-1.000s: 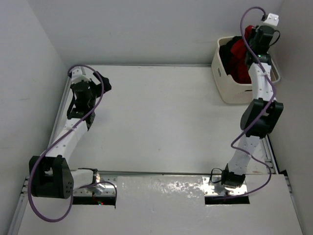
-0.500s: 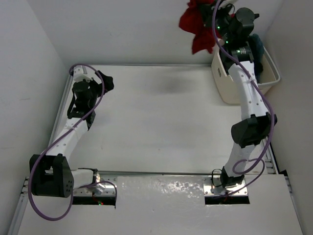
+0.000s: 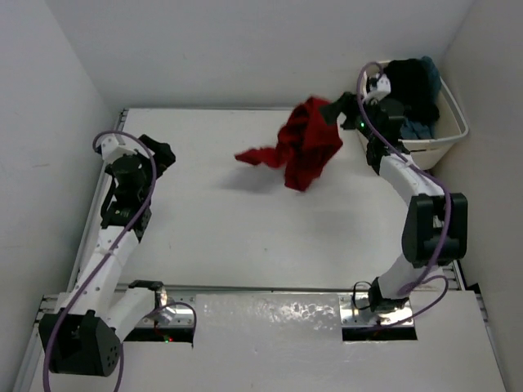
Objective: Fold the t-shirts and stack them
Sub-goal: Move the tshirt to the center of the board, then flatten out the tshirt
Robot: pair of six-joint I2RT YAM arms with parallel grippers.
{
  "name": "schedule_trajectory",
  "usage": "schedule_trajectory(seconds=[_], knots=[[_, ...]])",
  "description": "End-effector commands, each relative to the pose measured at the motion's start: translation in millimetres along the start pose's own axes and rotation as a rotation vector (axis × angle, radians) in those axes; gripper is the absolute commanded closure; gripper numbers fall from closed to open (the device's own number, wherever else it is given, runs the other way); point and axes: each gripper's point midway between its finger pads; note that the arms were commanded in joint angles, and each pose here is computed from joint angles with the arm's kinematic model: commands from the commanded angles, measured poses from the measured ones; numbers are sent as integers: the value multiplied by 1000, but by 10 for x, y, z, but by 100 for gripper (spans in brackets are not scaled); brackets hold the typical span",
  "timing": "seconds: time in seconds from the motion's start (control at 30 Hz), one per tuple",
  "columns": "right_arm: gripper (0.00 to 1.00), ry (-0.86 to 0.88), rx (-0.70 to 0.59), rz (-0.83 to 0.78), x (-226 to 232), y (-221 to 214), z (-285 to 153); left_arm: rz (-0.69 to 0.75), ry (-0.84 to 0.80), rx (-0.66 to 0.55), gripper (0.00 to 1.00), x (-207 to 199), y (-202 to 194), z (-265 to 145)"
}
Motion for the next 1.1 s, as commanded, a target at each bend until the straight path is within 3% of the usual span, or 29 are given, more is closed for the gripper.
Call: schedule_trajectory(seconds=[0.0,0.07,0.1,0.13,0.23,0.3,0.57,0.83,1.07], knots=[[1,-116,176,142,-517,-837,-220,-30,128,22,0,311,-142,-150],[1,-197,353,158,-599,-1371,-484,-14,93,99,0,317,-375,-162],[1,-286,354,59,-696,-1331,-593,-1,68,134,0,292,-465,-156],[1,-352,443,29,-659,-1604,-769,11,41,176,0,266,-596,-113],[1,-510,497,-68,-731,-1676,-1074,23,-117,295,0,-24,-945,-28],[1,-534,512,-77,-744,-1694,-1167,52,-191,314,0,-234,-1080,30],[1,-558,652,-159,-788,-1997,-1443,296,-509,658,0,-1263,-2341,69],[1,-586,618,-161,-906,-1913,-1160,620,-641,664,2,-2041,-3007,-43],[1,-601,619,-142,-1006,-1939,-900,683,-726,724,12,-2200,-3354,-93]])
Point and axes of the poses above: each gripper's point midway between its finger pads, its own z axis out along the fingers, its own x axis along the line the jaws close on, y = z × x, and after that the axes turned 2 degrees about z, right-handed
